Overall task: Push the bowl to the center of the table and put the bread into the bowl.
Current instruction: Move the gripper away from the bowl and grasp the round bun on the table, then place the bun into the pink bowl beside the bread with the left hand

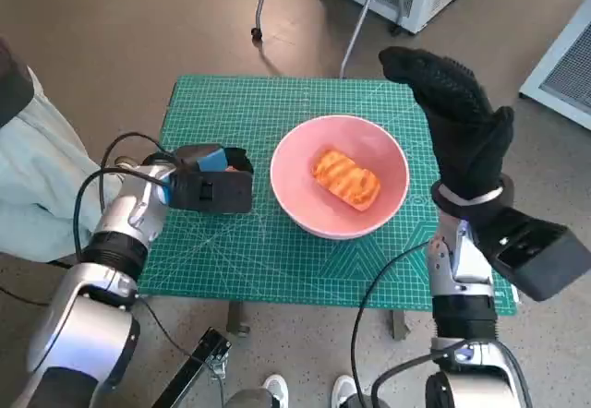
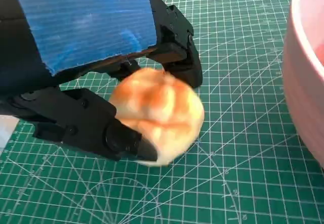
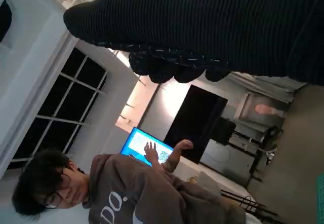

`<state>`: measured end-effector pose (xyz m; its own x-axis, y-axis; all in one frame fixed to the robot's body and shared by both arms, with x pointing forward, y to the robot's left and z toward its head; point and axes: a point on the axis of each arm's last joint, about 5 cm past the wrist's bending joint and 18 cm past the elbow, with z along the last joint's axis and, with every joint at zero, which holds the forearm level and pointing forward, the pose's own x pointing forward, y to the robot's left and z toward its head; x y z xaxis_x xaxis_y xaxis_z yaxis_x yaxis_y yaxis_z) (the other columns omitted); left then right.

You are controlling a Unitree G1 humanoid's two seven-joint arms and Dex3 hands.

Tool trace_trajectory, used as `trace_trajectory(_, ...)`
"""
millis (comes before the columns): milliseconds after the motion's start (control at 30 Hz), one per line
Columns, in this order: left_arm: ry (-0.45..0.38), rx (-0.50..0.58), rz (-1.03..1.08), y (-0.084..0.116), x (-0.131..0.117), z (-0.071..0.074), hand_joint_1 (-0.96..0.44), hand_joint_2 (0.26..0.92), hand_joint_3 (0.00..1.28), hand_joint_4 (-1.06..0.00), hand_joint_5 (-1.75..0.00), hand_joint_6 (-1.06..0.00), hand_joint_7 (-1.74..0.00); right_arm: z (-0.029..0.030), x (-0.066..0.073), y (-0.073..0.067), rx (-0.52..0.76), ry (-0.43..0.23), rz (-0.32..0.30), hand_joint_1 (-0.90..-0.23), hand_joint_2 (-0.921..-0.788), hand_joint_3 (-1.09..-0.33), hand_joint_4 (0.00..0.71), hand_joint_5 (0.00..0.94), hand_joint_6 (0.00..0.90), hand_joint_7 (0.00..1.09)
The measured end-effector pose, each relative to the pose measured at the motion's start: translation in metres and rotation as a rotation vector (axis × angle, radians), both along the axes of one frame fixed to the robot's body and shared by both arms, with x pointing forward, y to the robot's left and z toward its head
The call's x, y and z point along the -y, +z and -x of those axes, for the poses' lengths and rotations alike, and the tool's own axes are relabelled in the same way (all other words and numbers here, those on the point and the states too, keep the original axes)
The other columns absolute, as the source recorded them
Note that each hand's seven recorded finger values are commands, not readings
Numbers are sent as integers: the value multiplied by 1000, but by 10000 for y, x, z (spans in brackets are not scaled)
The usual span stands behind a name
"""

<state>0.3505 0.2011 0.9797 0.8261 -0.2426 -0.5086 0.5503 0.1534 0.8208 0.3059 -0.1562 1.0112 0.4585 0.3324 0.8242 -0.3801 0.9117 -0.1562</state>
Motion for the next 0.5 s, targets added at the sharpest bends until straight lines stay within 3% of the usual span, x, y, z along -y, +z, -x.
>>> trace_trajectory(167,16,43,31,137,-69,-18,0,920,105,-637,-1192,-594,-1233,0,-3,0,0,1,1,-705,-921,-750,317,10,13,901)
trace_trajectory(333,13,172,108,362,-97,-34,0,920,111,-630,-1189,-586,-1250,0,-5,1,0,2,2,-705,-921,-752,316,10,10,904)
trace_trajectory(500,-39,329,201,629,-62,-21,1,921,113,-630,-1179,-582,-1264,0,-11,5,0,6,3,-705,-921,-753,315,10,7,908)
